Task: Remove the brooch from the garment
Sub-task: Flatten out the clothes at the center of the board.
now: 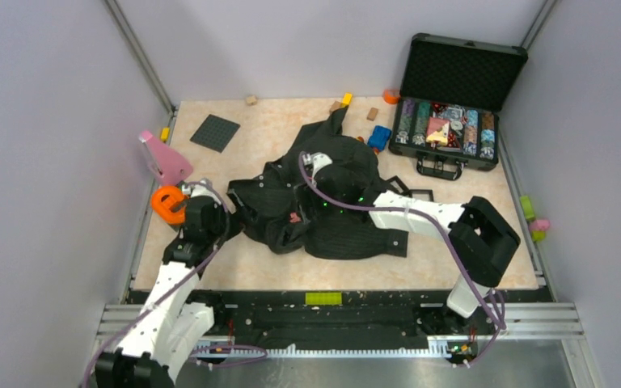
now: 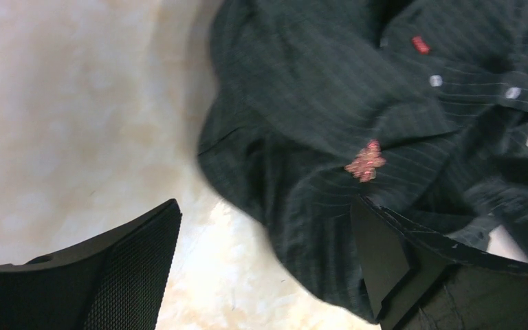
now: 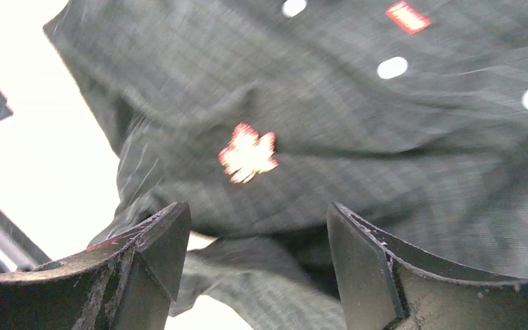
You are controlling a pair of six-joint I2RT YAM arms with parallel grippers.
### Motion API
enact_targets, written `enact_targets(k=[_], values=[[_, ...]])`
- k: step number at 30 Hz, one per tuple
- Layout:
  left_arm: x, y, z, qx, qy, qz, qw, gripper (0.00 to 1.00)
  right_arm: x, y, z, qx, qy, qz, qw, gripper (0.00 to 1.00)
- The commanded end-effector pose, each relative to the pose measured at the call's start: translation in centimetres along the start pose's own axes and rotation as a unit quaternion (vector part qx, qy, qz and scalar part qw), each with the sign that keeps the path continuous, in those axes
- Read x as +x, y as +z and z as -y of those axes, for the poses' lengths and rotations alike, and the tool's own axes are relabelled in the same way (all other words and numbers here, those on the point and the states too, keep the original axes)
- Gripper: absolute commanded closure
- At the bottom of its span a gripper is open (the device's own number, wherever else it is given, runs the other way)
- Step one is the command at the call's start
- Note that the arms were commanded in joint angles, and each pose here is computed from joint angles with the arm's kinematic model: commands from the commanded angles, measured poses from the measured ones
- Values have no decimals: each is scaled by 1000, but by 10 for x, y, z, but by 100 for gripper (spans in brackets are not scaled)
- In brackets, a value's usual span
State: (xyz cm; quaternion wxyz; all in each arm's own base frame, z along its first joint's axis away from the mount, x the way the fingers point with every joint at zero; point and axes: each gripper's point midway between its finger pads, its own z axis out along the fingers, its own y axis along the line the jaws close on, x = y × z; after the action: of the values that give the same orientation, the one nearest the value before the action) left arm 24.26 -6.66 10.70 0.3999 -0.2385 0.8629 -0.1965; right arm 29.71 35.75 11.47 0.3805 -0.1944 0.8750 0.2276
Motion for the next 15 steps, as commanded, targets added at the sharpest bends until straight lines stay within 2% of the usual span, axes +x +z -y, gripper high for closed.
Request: enact_targets(k=[1, 4, 8, 15], values=[[-33, 18, 41, 70, 49, 24, 996, 3, 44, -2, -29, -55, -44, -70, 995, 30], [-37, 37, 39, 49, 40, 13, 998, 3, 89, -21, -34, -98, -28, -110, 989, 50], [-42, 63, 32, 27, 33, 14, 999, 7, 135, -48, -18, -97, 1, -159, 983, 99], [-30, 91, 25, 13, 22, -36, 999, 15, 169, -93, 0, -77, 41, -197, 977, 100]])
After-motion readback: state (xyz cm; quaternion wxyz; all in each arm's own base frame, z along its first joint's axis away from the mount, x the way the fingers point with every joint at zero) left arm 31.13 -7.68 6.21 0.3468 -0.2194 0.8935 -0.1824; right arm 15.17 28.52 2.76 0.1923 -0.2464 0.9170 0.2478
